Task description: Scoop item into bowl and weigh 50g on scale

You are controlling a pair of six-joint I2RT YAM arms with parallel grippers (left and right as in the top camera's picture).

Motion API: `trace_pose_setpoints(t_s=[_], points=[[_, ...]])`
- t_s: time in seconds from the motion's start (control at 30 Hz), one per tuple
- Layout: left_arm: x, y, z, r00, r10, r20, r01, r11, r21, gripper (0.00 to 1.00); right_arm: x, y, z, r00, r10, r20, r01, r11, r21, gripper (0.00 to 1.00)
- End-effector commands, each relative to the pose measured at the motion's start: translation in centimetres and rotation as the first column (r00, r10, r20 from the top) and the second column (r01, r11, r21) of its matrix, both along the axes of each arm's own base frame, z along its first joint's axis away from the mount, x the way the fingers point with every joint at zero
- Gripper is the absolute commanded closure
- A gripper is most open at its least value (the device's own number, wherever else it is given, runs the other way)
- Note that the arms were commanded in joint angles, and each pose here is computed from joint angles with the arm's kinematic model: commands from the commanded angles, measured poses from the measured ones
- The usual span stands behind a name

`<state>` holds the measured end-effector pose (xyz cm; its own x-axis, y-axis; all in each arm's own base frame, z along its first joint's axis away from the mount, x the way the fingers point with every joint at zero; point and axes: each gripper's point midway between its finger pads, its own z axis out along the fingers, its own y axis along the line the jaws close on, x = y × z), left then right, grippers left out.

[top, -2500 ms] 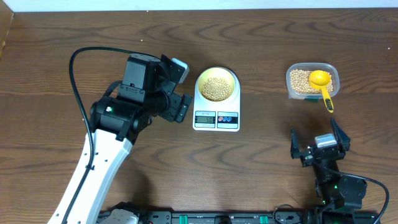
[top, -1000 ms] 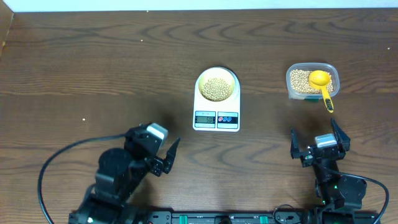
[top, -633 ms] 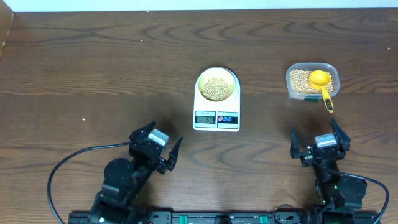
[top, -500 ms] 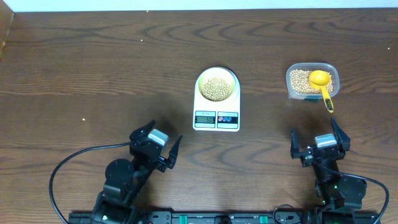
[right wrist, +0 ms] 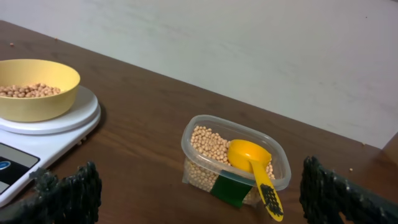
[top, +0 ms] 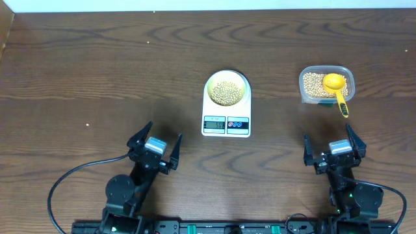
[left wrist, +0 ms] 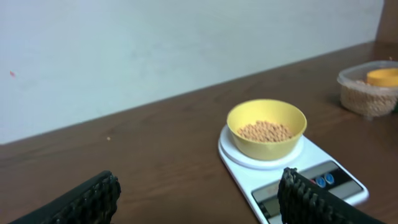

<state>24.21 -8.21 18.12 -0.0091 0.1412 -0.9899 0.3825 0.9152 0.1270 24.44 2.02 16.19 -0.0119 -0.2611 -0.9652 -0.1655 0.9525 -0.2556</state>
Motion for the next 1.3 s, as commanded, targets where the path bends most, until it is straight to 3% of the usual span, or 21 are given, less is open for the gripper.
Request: trace_pose_setpoints(t_s=[0.0,0.37,0.5,0.67,1.03,1.27], points=[[-0.2,0.4,0.2,0.999,0.009,0.039,-0.009,1.0,-0.018,0.17,0.0,0.0,-0.1,1.0,0.0,-0.003,0.0,1.0,0.01,0.01],[-0.4,2.3,1.4,0.988,0.099,0.122,-0.089,0.992,-0.087,0.17,0.0,0.0,-0.1,1.0,0.0,-0.003,0.0,1.0,0.01,0.01],[-0.1,3.5,1.4,0.982,0.166,0.092,-0.15,0.976,-0.16,0.17,0.0,0.0,-0.1,1.0,0.0,-0.003,0.0,1.0,0.01,0.01],[0.4,6.0,0.1,0.952,0.305,-0.029,-0.298,0.902,-0.312,0.17,0.0,0.0,-0.1,1.0,0.0,-0.003,0.0,1.0,0.01,0.01],[0.1,6.2,-4.5,0.925,0.316,-0.21,-0.364,0.896,-0.253,0.17,0.0,0.0,-0.1,1.0,0.0,-0.003,0.0,1.0,0.01,0.01],[0.1,7.1,-4.5,0.914,0.349,-0.21,-0.395,0.883,-0.253,0.17,0.0,0.0,-0.1,1.0,0.0,-0.003,0.0,1.0,0.01,0.01]])
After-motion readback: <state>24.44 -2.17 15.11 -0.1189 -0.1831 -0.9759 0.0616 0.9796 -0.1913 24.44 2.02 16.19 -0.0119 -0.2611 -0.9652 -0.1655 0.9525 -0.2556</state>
